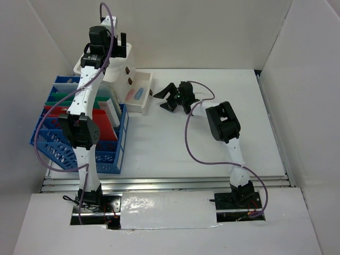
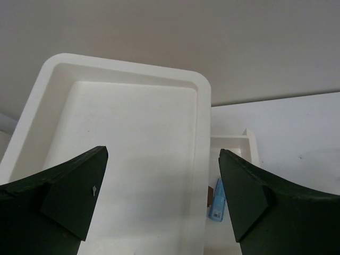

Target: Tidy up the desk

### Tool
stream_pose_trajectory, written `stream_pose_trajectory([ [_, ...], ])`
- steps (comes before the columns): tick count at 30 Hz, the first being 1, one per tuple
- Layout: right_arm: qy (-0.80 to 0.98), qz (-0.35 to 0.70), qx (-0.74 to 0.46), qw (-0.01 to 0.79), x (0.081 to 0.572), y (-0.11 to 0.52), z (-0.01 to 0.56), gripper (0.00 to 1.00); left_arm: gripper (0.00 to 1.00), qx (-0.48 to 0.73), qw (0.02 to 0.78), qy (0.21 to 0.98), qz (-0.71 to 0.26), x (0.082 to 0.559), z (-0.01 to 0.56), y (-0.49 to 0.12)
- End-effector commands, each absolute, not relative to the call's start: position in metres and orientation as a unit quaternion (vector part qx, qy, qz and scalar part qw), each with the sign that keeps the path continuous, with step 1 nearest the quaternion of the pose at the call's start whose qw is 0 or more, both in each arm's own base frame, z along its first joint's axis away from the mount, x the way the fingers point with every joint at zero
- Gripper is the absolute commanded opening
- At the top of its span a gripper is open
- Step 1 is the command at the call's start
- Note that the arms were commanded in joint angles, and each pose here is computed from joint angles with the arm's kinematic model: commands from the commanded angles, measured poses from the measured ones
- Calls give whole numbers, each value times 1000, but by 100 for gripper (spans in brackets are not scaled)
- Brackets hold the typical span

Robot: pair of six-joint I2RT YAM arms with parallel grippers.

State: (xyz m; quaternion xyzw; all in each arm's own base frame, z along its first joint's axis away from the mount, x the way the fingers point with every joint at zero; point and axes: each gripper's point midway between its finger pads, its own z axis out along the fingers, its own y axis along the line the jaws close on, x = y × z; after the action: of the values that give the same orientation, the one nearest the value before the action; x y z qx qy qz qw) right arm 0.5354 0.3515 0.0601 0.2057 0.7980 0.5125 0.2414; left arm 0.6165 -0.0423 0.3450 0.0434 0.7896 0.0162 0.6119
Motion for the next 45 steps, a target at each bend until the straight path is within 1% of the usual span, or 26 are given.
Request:
stream_pose_trajectory([
  [1, 789, 532, 172, 254, 532, 353, 88, 86, 99, 37, 601, 798, -6, 620, 334, -55],
  [5, 791, 528, 169, 261, 536, 353, 90, 86, 99, 34, 566, 824, 0, 617, 304, -53],
  [13, 785, 533, 159, 273, 541, 355, 102, 86, 100, 22, 521, 853, 17, 607, 271, -45],
  [19, 775, 551, 138, 276, 553, 365, 109, 87, 100, 45, 490, 870, -22, 595, 257, -60],
  [21, 772, 555, 137, 277, 558, 368, 109, 87, 99, 61, 480, 874, -53, 591, 252, -72],
  [24, 772, 554, 143, 276, 561, 368, 109, 87, 96, 73, 464, 880, -66, 588, 242, -83],
  [25, 768, 558, 144, 280, 562, 367, 112, 87, 88, 81, 460, 881, -69, 586, 240, -90],
  [30, 770, 556, 143, 279, 558, 367, 110, 87, 81, 95, 447, 887, -60, 584, 225, -106],
  [31, 771, 555, 143, 279, 558, 366, 108, 87, 76, 95, 446, 888, -57, 584, 225, -108],
  [33, 773, 553, 144, 276, 558, 366, 104, 87, 70, 93, 449, 887, -60, 583, 227, -111],
  [34, 774, 552, 144, 275, 558, 366, 102, 87, 64, 94, 450, 886, -64, 582, 229, -114],
  [35, 776, 551, 146, 271, 558, 366, 97, 87, 60, 95, 451, 885, -69, 581, 230, -116],
  [37, 776, 553, 150, 265, 558, 368, 94, 87, 54, 98, 452, 884, -72, 580, 232, -122],
  [39, 776, 554, 151, 262, 560, 370, 91, 87, 51, 97, 455, 882, -71, 579, 235, -122],
  [40, 776, 555, 154, 260, 561, 370, 90, 87, 44, 97, 453, 883, -70, 578, 234, -121],
  [45, 777, 555, 155, 254, 562, 377, 88, 87, 32, 92, 448, 887, -61, 579, 228, -119],
])
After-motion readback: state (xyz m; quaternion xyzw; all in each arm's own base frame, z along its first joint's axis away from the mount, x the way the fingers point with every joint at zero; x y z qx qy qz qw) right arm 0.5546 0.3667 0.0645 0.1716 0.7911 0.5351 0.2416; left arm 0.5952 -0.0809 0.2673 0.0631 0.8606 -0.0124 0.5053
